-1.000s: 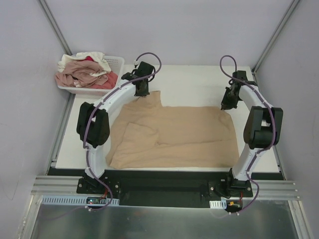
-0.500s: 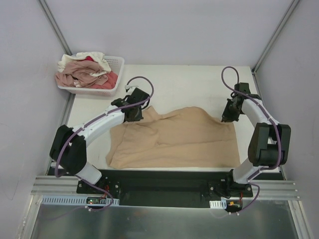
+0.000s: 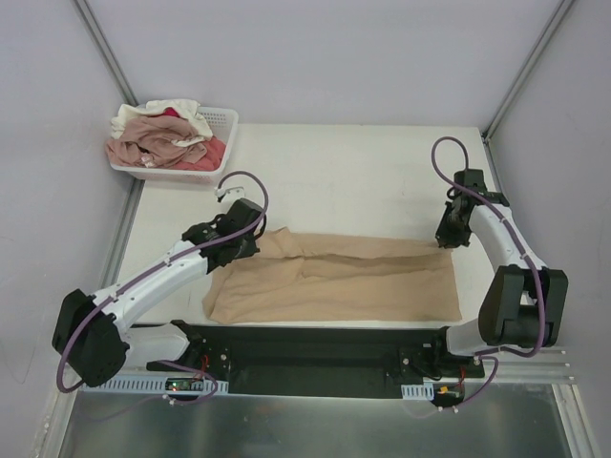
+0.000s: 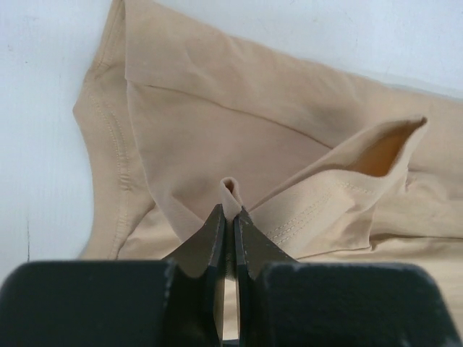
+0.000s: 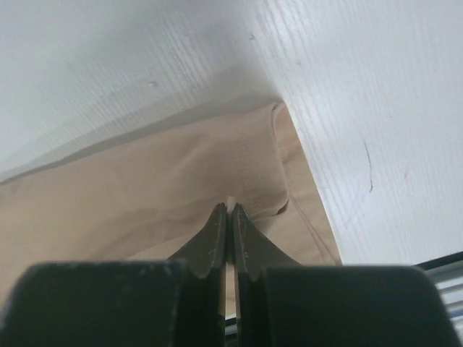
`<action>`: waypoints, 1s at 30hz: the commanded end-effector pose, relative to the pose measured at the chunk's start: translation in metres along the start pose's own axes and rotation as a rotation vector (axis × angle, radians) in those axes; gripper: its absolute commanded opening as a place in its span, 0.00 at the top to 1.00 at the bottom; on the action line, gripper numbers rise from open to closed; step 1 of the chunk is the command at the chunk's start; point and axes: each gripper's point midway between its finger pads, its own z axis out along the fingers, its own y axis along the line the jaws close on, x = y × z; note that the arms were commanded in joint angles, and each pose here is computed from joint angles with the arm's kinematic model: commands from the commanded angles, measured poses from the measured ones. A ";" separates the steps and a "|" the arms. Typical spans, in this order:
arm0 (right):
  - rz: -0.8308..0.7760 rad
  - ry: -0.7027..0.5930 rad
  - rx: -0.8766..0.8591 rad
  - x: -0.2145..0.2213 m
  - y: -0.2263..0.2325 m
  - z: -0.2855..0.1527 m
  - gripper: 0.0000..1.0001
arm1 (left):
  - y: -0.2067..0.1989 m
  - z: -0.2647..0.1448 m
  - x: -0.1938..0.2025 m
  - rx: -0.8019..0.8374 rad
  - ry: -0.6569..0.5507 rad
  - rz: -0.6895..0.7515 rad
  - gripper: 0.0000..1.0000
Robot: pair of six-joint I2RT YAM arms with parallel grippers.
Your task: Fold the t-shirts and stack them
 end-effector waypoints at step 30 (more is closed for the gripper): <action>0.008 0.055 0.110 0.023 -0.026 0.013 0.98 | 0.001 -0.018 0.100 0.139 0.150 -0.155 1.00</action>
